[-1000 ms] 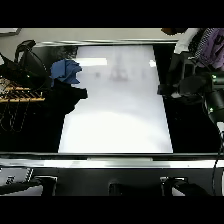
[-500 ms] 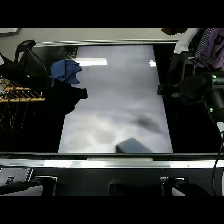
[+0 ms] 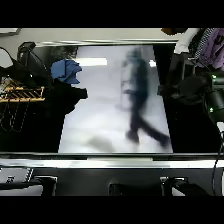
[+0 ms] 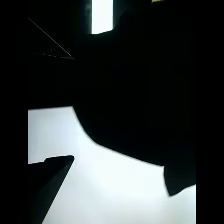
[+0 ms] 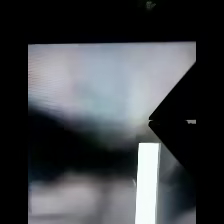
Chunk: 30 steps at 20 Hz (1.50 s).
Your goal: Fold the clothes and pants, and hang the long-sleeved shirts on hangers.
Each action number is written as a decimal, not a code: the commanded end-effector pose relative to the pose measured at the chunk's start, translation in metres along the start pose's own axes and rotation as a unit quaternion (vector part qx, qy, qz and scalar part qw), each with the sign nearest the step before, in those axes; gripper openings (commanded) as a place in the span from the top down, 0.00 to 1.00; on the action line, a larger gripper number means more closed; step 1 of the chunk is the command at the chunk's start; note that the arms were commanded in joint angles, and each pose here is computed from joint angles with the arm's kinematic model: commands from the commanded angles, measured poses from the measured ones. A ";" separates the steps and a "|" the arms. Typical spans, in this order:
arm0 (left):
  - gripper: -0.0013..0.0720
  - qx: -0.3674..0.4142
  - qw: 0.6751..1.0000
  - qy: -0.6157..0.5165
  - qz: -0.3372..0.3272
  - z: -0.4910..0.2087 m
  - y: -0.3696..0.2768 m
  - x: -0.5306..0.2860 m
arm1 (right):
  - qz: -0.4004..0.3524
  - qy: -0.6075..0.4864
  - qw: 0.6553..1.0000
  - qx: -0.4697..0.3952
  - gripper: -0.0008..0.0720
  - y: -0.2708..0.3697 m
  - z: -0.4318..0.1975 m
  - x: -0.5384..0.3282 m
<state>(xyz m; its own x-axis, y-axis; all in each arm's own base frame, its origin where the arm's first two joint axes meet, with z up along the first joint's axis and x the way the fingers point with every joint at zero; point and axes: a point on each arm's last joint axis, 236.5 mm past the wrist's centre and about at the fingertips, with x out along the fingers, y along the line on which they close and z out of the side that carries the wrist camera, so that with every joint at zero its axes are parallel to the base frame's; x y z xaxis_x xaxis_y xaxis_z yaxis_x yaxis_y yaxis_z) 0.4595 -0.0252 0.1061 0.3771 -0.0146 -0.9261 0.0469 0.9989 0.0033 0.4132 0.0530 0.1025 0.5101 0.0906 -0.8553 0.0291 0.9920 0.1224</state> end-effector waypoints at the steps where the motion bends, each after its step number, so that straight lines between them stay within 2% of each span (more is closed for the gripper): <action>1: 0.00 -0.036 0.998 -0.033 0.045 0.030 0.043 0.054 | -0.001 0.013 1.000 0.000 0.95 0.000 -0.006 -0.001; 6: 0.00 -0.053 0.996 0.062 0.019 -0.004 0.041 0.158 | -0.007 0.051 0.999 0.000 0.95 -0.003 -0.024 -0.002; 11: 0.03 -0.065 0.992 0.107 -0.019 -0.025 0.016 0.198 | -0.012 0.071 0.997 0.020 0.95 -0.005 -0.034 -0.003; 12: 0.16 -0.068 0.991 0.113 -0.027 -0.027 0.011 0.197 | -0.012 0.072 0.997 0.030 0.94 -0.004 -0.034 -0.003; 13: 0.57 -0.072 0.989 0.120 -0.041 -0.030 0.004 0.193 | -0.010 0.073 0.997 0.036 0.94 -0.003 -0.035 -0.003; 14: 0.94 -0.062 0.988 0.129 -0.059 -0.033 -0.004 0.188 | -0.008 0.077 0.996 0.036 0.94 -0.002 -0.036 -0.003; 16: 0.95 -0.046 0.982 0.143 -0.117 -0.037 -0.035 0.175 | -0.008 0.094 0.995 0.037 0.92 -0.002 -0.045 -0.005; 17: 0.96 -0.039 0.977 0.150 -0.148 -0.039 -0.055 0.167 | -0.011 0.107 0.994 0.037 0.86 -0.003 -0.051 -0.006; 21: 0.96 0.006 0.954 0.171 -0.245 -0.053 -0.164 0.139 | -0.026 0.170 0.985 0.017 0.86 -0.010 -0.079 -0.015; 26: 0.96 0.119 0.934 0.200 -0.273 -0.117 -0.304 0.116 | -0.048 0.244 0.968 -0.023 0.86 -0.024 -0.112 -0.030; 30: 0.96 0.194 0.914 0.213 -0.285 -0.174 -0.376 0.106 | -0.042 0.270 0.960 -0.053 0.86 -0.026 -0.122 -0.036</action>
<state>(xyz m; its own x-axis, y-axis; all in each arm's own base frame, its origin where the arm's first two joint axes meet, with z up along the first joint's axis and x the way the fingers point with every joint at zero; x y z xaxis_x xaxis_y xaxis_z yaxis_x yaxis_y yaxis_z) 0.3653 -0.3459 -0.0533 -0.1528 -0.4373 -0.8862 0.4040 0.7907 -0.4599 0.3028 0.0371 0.0690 0.0454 0.0240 -0.9987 -0.0040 0.9997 0.0238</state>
